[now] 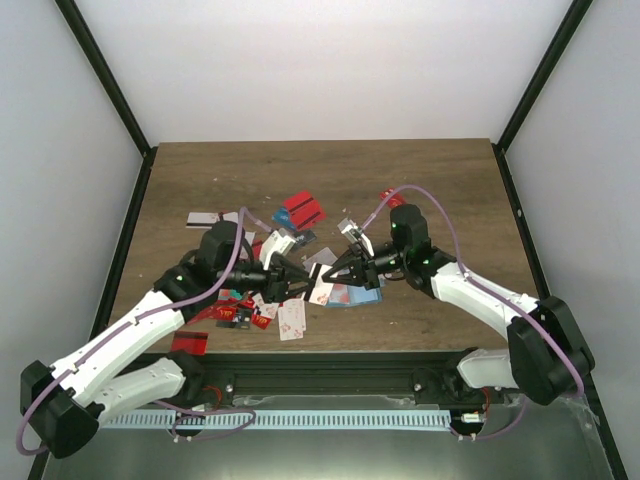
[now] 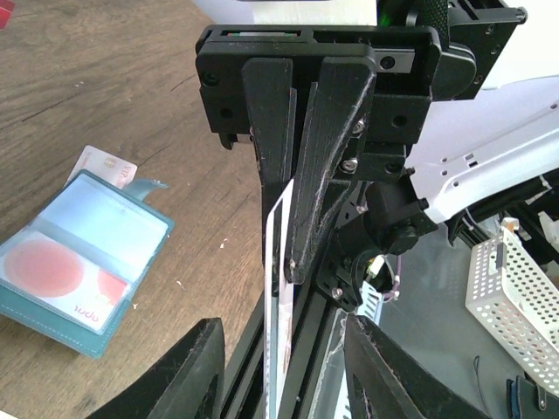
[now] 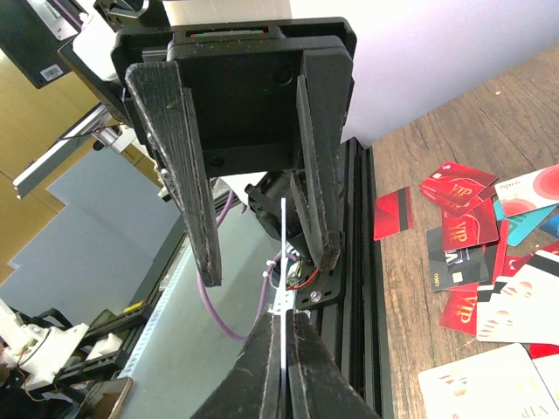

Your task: Put the credit cards into the card holder

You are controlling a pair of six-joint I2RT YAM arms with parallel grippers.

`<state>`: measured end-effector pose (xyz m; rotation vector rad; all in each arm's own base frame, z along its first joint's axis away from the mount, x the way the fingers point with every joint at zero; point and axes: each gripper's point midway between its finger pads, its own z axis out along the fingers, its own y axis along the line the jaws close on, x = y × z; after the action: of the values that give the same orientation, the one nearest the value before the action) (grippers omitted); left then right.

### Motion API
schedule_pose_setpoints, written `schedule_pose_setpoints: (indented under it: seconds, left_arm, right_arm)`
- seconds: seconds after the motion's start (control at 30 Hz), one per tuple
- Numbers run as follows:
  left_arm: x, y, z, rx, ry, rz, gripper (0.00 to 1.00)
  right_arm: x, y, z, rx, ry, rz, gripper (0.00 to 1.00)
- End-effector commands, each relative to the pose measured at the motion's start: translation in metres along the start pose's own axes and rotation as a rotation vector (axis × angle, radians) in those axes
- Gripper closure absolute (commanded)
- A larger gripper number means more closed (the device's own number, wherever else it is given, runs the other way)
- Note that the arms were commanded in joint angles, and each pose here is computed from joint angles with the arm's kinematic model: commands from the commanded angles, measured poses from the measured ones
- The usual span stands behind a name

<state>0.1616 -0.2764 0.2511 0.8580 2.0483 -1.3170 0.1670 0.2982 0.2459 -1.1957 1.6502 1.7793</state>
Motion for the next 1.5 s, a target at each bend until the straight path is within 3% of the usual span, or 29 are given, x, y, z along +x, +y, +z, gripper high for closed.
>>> schedule_pose_setpoints:
  seconds: [0.0,0.3,0.5,0.63,0.77,0.93,1.07,1.23,1.47]
  left_arm:
    - [0.005,0.0,0.005,0.008,0.019,-0.007,0.62]
    - [0.006,0.0,0.009,0.002,0.027,-0.031,0.73]
    - [0.005,0.002,0.017,0.005,0.026,-0.05,0.96]
    - [0.0,0.007,0.018,-0.018,-0.007,-0.064,0.96]
    - [-0.004,0.017,0.017,-0.067,-0.048,-0.08,0.96]
    - [-0.004,0.029,0.022,-0.103,-0.076,-0.094,0.96]
    - [-0.009,0.037,0.029,-0.116,-0.097,-0.144,0.96]
    - [-0.002,0.055,0.045,-0.121,-0.102,-0.257,0.96]
    - [0.014,0.091,0.075,-0.153,-0.102,-0.476,0.96]
  right_arm:
    - [-0.019,0.015,0.002,-0.036,-0.006,-0.086,0.99]
    - [-0.021,0.019,0.002,-0.043,-0.008,-0.1,0.99]
    - [-0.02,0.02,0.001,-0.04,-0.011,-0.101,0.99]
    - [-0.021,0.009,0.0,0.035,-0.031,-0.073,0.97]
    - [-0.021,-0.01,-0.011,0.168,-0.08,-0.027,0.89]
    - [-0.023,-0.043,-0.046,0.412,-0.185,0.062,0.59]
    - [-0.013,-0.081,-0.089,0.699,-0.28,0.202,0.48]
    - [0.021,-0.114,-0.133,1.017,-0.32,0.375,0.41]
    - [0.072,-0.127,-0.134,1.061,-0.275,0.543,0.44]
